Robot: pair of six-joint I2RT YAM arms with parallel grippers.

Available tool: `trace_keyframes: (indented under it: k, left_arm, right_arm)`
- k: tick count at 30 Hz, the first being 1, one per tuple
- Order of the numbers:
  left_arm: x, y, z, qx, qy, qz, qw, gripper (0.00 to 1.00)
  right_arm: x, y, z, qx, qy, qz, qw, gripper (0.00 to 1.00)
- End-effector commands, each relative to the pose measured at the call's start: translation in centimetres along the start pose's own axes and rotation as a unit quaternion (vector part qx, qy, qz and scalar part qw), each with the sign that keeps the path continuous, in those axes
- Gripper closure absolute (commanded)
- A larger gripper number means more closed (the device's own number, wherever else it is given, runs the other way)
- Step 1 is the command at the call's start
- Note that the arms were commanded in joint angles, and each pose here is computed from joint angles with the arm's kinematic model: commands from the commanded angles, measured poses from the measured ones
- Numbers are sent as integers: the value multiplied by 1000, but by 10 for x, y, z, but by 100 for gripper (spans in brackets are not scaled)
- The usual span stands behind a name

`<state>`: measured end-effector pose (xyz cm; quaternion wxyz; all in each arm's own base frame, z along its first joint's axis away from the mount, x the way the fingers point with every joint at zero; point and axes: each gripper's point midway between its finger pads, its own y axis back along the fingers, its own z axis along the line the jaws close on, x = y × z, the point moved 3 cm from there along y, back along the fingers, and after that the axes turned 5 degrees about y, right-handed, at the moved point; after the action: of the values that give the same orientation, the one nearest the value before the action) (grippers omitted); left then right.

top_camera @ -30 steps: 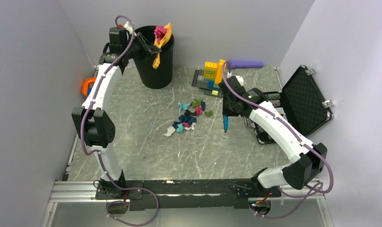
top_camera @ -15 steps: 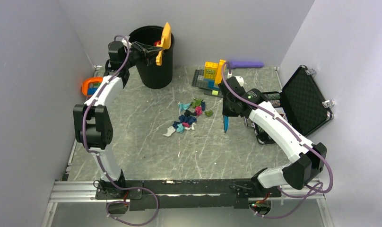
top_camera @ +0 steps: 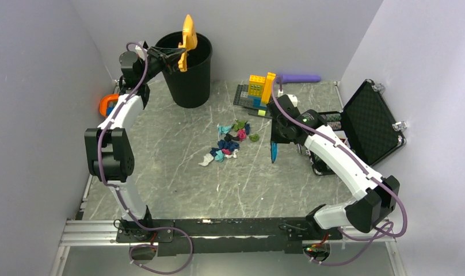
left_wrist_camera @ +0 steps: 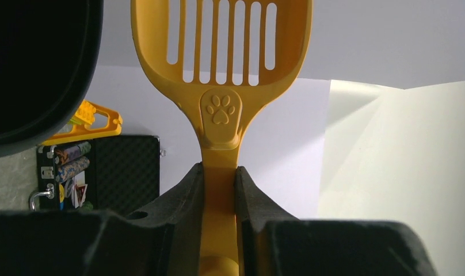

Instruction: Sweep away the paper scraps from the table

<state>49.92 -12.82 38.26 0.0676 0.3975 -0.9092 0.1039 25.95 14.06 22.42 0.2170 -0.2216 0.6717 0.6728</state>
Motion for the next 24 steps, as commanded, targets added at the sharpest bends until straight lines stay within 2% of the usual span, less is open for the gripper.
trace_keyframes:
  k: [1,4,6,9,12,15,19,24]
  left_arm:
    - [37,18,-40,19,-80,29,996,100]
    - [51,27,-36,-22,-127,37,991,100]
    - [61,37,-27,-80,-204,35,975,100]
    - [81,59,-22,-155,-314,17,937,100]
    - [110,78,-14,-175,-385,35,905,100]
    - [127,102,4,-211,-427,33,879,100]
    - [126,146,42,-303,-449,13,841,100]
    - [124,195,57,-356,-464,-45,810,100]
  right_arm:
    - [-13,6,13,-47,-11,-30,998,100]
    - [-21,6,37,-115,5,-31,993,100]
    - [-28,8,59,-176,17,-31,984,100]
    - [-39,10,89,-255,28,-31,966,100]
    - [-51,3,110,-289,34,-24,957,100]
    - [-62,-7,127,-303,44,-11,952,100]
    - [-74,-17,149,-331,58,-1,942,100]
    - [-66,-39,190,-368,84,34,925,100]
